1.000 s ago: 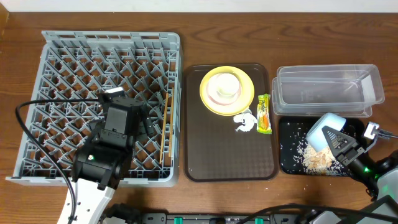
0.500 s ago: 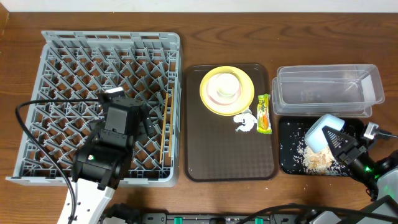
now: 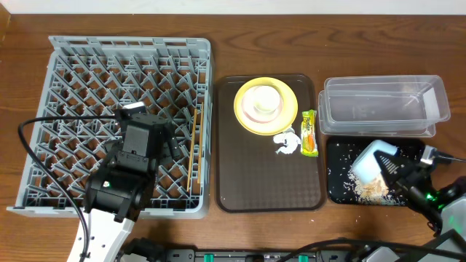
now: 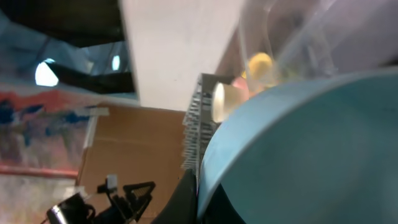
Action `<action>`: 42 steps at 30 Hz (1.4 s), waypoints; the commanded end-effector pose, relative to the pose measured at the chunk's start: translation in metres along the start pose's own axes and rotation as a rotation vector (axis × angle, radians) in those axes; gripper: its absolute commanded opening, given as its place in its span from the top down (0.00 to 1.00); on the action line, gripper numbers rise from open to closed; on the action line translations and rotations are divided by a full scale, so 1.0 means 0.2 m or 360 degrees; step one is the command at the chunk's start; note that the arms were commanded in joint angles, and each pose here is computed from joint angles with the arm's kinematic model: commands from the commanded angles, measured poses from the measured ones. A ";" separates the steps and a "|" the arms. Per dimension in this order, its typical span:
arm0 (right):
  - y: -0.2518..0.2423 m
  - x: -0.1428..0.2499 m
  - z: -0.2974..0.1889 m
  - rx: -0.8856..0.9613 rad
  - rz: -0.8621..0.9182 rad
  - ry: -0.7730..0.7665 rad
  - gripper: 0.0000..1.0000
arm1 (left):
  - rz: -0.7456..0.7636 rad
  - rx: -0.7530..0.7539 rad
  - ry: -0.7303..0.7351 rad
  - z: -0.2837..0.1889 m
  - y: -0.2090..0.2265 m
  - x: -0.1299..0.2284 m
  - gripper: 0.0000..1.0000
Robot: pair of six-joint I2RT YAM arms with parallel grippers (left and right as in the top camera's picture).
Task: Sort waste into correct bins and load items into the dishwasher
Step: 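Tilt the blue bowl to pour the rice onto the black tray, then carry the empty blue bowl back and set it on the brown tray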
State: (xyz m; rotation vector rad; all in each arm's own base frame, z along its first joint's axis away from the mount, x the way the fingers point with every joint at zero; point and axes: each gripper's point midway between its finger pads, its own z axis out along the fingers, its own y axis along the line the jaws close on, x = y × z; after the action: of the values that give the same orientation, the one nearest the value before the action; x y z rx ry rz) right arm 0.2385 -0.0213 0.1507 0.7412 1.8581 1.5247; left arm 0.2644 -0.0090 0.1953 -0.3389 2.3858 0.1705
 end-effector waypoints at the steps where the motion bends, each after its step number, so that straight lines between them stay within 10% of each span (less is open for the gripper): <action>1: -0.07 0.02 0.01 0.0352 -0.0080 0.0112 0.99 | -0.0029 -0.0015 -0.0028 -0.02 0.01 -0.03 0.06; 15: 0.29 0.20 0.10 0.1041 -0.0808 0.0584 0.99 | -0.0029 -0.0014 -0.0028 -0.02 0.01 -0.03 0.06; 42: 0.13 1.18 0.94 0.0962 -0.1703 0.1296 0.99 | -0.0029 -0.0015 -0.0028 -0.02 0.01 -0.03 0.06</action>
State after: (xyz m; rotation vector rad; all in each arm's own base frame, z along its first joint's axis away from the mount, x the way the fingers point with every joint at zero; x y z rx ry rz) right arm 0.2225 0.2679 0.1377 -0.7578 2.6243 0.5788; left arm 0.2645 -0.0090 0.1954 -0.3389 2.3854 0.1703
